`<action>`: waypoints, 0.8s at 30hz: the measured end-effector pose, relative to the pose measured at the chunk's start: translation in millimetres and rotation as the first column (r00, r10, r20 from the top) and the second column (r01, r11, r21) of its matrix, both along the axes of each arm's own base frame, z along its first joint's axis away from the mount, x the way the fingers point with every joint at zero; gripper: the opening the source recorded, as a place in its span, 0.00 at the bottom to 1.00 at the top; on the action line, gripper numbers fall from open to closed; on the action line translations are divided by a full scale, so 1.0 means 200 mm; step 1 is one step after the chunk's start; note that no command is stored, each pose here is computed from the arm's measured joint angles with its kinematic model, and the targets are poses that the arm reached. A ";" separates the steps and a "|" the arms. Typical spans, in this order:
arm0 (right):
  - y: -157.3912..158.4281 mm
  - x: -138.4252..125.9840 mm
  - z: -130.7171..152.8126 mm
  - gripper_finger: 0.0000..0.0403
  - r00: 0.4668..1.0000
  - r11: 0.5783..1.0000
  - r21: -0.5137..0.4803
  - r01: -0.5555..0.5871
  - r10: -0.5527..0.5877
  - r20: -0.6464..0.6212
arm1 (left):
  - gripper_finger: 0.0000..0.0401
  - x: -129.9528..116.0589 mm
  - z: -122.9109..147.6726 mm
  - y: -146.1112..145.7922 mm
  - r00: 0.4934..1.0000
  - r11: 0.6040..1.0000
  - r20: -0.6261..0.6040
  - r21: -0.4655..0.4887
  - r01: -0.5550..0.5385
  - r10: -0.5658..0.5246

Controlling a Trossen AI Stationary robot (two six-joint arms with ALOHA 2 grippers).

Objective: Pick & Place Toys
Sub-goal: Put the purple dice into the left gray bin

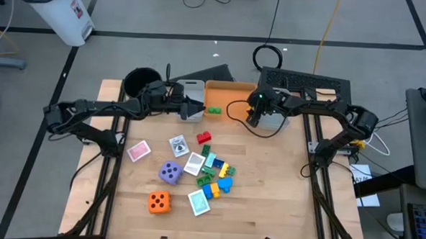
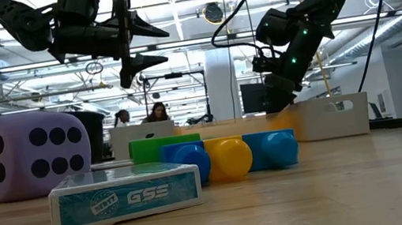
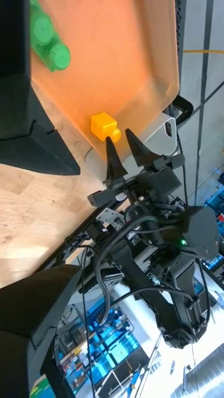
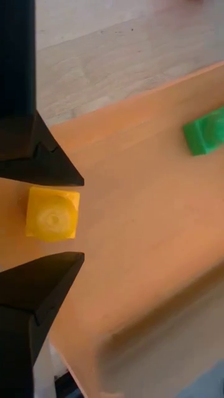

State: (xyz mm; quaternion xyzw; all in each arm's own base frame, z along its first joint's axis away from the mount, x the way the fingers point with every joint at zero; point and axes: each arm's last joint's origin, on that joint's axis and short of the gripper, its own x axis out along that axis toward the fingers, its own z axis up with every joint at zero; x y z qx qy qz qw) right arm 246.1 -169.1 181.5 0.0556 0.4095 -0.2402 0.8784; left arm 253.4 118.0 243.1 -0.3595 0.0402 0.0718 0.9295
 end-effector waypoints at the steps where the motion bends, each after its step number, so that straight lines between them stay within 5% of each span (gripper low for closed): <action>1: 0.00 0.00 0.01 0.43 1.000 1.000 -0.007 0.001 0.000 0.010 | 0.64 0.00 0.00 0.00 1.000 1.000 0.000 0.000 0.000 0.000; 7: 0.00 0.00 0.07 0.42 0.997 0.999 -0.044 0.005 -0.002 0.074 | 0.64 0.00 0.00 0.00 1.000 1.000 0.001 0.000 0.001 -0.001; 16: 0.03 -0.04 0.21 0.42 0.962 0.991 0.036 0.132 -0.137 0.237 | 0.64 0.00 0.00 0.00 1.000 0.999 0.011 -0.037 -0.004 0.005; 24: 0.05 -0.03 0.39 0.42 0.797 0.965 0.149 0.218 -0.264 0.543 | 0.64 0.00 0.01 0.00 0.998 0.996 0.031 -0.073 -0.056 0.058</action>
